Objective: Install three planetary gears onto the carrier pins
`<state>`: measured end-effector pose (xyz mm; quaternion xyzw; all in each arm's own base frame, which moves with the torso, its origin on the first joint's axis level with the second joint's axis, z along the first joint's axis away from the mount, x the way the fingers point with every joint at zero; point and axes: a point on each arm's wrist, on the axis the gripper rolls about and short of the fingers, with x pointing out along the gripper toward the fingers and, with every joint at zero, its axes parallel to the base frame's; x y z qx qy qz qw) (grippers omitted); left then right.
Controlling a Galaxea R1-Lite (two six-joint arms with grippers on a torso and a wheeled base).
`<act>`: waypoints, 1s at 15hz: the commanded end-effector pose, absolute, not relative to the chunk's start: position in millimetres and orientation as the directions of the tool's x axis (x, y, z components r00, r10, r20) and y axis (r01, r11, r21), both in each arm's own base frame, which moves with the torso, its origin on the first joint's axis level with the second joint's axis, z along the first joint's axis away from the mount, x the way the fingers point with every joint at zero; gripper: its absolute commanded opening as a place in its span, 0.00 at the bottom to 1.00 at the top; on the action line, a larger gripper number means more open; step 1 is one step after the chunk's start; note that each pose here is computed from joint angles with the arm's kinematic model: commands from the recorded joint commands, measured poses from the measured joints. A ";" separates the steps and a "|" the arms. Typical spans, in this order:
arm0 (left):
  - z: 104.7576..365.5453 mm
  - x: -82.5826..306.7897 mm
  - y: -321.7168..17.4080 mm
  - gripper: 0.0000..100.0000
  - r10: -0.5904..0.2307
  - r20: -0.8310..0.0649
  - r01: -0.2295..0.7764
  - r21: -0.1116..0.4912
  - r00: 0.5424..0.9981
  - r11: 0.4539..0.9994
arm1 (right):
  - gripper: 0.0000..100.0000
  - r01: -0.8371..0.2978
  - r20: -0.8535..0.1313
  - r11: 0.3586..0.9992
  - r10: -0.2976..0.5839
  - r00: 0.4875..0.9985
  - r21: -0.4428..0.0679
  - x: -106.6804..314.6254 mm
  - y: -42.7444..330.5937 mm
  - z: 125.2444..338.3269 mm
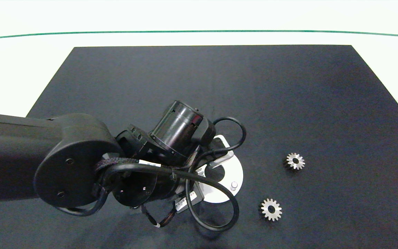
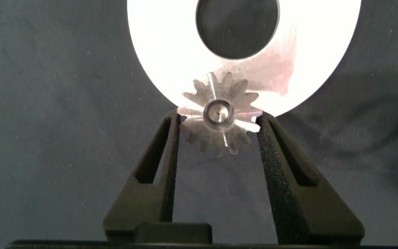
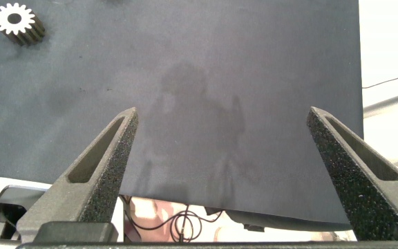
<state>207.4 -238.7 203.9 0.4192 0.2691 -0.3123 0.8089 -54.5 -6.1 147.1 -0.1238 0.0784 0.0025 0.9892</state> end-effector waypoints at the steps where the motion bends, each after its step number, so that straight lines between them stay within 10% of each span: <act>1: 203.0 208.1 -238.0 0.00 -0.274 -0.700 0.731 0.513 0.659 0.450 | 1.00 -0.025 -0.158 0.969 -0.015 0.987 -0.246 -54.6 -6.1 146.9; 7: 203.0 208.4 -239.1 0.00 -0.276 -0.699 0.731 0.511 0.660 0.452 | 1.00 -0.023 -0.157 0.969 -0.016 0.988 -0.246 -54.8 -6.2 146.8; 8: 202.5 208.2 -238.9 1.00 -0.274 -0.701 0.732 0.510 0.658 0.452 | 1.00 -0.024 -0.158 0.969 -0.016 0.987 -0.246 -54.6 -6.1 146.9; 15: 204.1 208.3 -239.0 1.00 -0.277 -0.697 0.729 0.510 0.661 0.456 | 1.00 -0.022 -0.160 0.969 -0.018 0.987 -0.247 -54.4 -6.2 146.5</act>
